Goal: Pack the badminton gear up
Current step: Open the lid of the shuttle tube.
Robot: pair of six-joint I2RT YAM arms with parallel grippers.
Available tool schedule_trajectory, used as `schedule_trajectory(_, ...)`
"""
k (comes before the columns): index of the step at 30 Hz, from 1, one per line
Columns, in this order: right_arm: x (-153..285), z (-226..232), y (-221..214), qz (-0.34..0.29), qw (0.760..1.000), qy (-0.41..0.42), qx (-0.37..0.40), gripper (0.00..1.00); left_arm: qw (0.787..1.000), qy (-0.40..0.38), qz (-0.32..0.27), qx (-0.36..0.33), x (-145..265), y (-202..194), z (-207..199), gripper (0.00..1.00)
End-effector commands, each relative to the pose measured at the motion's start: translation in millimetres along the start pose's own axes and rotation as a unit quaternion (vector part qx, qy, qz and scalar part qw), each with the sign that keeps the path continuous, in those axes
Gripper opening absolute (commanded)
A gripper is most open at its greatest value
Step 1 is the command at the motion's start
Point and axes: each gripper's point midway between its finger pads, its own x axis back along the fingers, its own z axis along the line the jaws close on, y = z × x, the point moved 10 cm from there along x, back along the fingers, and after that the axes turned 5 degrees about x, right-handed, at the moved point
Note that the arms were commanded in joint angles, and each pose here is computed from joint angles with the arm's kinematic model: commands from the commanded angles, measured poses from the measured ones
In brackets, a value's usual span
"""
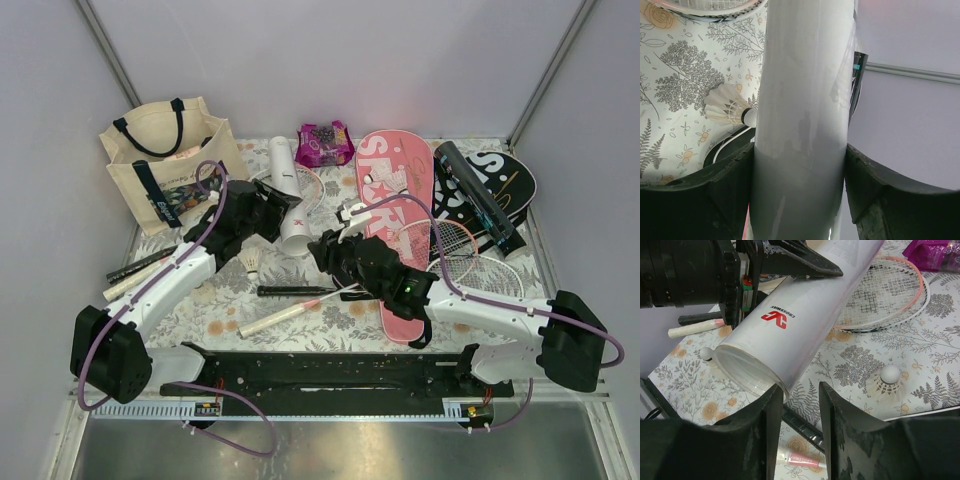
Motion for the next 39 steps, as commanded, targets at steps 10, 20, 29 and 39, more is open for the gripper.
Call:
schedule_trajectory(10, -12.7, 0.8, 17.8, -0.057, 0.997, -0.044, -0.020, 0.41, 0.996, -0.081, 0.038, 0.008, 12.7, -17.2, -20.2, 0.43)
schedule_trajectory(20, -2.8, -4.0, 17.9, -0.064, 0.996, -0.050, -0.027, 0.03, 0.996, -0.083, 0.019, -0.015, 11.5, -16.6, -20.3, 0.41)
schedule_trajectory(29, 19.8, -16.2, 8.5, -0.066, 0.996, -0.050, -0.019, 0.00, 0.996, -0.078, -0.009, -0.047, 9.0, -11.9, -21.7, 0.36)
schedule_trajectory(39, 33.7, -21.6, 4.7, -0.076, 0.996, -0.044, -0.035, 0.00, 0.994, -0.063, -0.043, -0.084, 6.7, -5.4, -22.4, 0.34)
